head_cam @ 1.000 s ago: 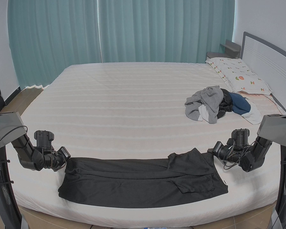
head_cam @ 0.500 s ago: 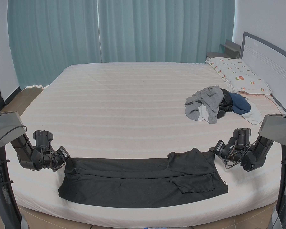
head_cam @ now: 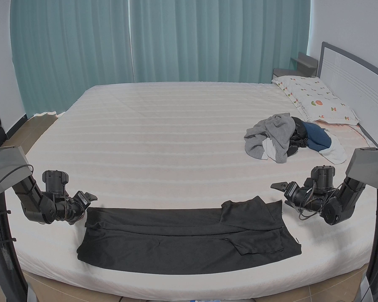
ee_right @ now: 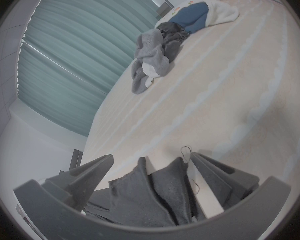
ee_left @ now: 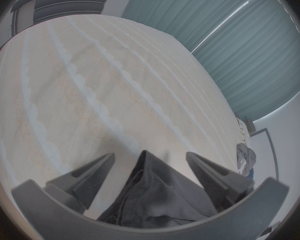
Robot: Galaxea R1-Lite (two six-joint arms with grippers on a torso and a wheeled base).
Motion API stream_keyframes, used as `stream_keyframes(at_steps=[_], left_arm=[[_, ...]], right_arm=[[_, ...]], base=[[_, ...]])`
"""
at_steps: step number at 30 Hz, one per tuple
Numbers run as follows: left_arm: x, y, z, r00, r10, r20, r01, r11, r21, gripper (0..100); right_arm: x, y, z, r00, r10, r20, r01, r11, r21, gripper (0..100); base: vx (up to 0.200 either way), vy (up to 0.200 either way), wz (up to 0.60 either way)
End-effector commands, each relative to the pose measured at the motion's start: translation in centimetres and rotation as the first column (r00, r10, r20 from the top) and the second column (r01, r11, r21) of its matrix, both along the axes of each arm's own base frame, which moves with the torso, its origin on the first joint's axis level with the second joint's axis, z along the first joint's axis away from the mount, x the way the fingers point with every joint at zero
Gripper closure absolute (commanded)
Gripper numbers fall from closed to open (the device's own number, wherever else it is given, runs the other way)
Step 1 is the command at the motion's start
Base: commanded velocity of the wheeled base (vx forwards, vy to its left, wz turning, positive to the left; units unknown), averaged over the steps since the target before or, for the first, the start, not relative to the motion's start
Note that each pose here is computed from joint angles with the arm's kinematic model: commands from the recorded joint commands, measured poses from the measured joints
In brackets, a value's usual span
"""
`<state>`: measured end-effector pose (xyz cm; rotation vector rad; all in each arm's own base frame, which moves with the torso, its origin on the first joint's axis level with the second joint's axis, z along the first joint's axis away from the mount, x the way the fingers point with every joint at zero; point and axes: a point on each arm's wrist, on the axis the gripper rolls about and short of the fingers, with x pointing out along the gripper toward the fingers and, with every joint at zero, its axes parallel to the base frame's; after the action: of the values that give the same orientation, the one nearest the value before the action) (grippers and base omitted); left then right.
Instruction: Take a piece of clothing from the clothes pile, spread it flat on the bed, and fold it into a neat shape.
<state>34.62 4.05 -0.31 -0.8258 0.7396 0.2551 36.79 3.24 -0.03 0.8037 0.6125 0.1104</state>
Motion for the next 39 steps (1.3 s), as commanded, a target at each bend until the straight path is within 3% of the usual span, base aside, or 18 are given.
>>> stream_keyframes(at_steps=[1, 4, 8, 12, 14, 18, 22, 32, 39], left_arm=[[-1.3, 0.7, 3.9, 0.996, 0.016, 0.090, -0.014, 1.000, -0.027, 0], [-2.3, 0.5, 4.2, 0.996, 0.003, 0.085, 0.000, 0.999, -0.039, 0], [-4.1, 0.1, 3.6, 0.999, -0.002, 0.035, 0.004, 0.999, -0.053, 0], [-5.2, -0.1, 2.8, 1.000, -0.016, -0.008, 0.015, 0.997, -0.073, 0], [-5.9, -0.3, 2.2, 0.998, -0.050, -0.038, 0.046, 0.992, -0.120, 0], [-6.7, -0.6, 1.8, 0.995, -0.073, -0.062, 0.063, 0.987, -0.145, 0], [-7.2, -0.8, 1.4, 0.993, -0.077, -0.086, 0.063, 0.986, -0.152, 0], [-7.1, -0.8, 1.4, 0.995, -0.074, -0.071, 0.058, 0.978, -0.202, 0], [-7.0, -0.8, 1.5, 0.995, -0.074, -0.067, 0.059, 0.978, -0.201, 0]], right_arm=[[-1.1, -0.1, 3.8, 0.997, -0.002, 0.073, 0.002, 1.000, 0.002, 0], [-1.9, -0.1, 4.7, 0.997, -0.016, 0.077, 0.017, 1.000, -0.006, 0], [-4.9, 0.5, 4.7, 1.000, -0.016, 0.008, 0.017, 1.000, -0.015, 0], [-7.6, 1.8, 4.5, 0.998, -0.019, -0.067, 0.022, 0.999, 0.041, 0], [-9.2, 3.0, 4.2, 0.991, -0.018, -0.135, 0.032, 0.994, 0.103, 0], [-10.9, 4.5, 3.3, 0.980, -0.008, -0.200, 0.032, 0.993, 0.117, 0], [-11.6, 5.9, 3.1, 0.969, 0.004, -0.248, 0.039, 0.985, 0.169, 0], [-12.0, 8.7, 0.5, 0.941, 0.029, -0.337, 0.026, 0.987, 0.158, 0], [-11.8, 9.6, 0.1, 0.949, 0.019, -0.313, 0.029, 0.989, 0.146, 0]], base=[[0.000, 0.000, 0.00], [0.000, 0.000, 0.00], [0.000, 0.000, 0.00], [-0.200, 0.000, 0.00], [-0.200, 0.000, 0.00], [0.000, 0.000, 0.00], [0.000, 0.000, 0.00], [0.000, 0.000, 0.00], [0.000, 0.000, 0.00]])
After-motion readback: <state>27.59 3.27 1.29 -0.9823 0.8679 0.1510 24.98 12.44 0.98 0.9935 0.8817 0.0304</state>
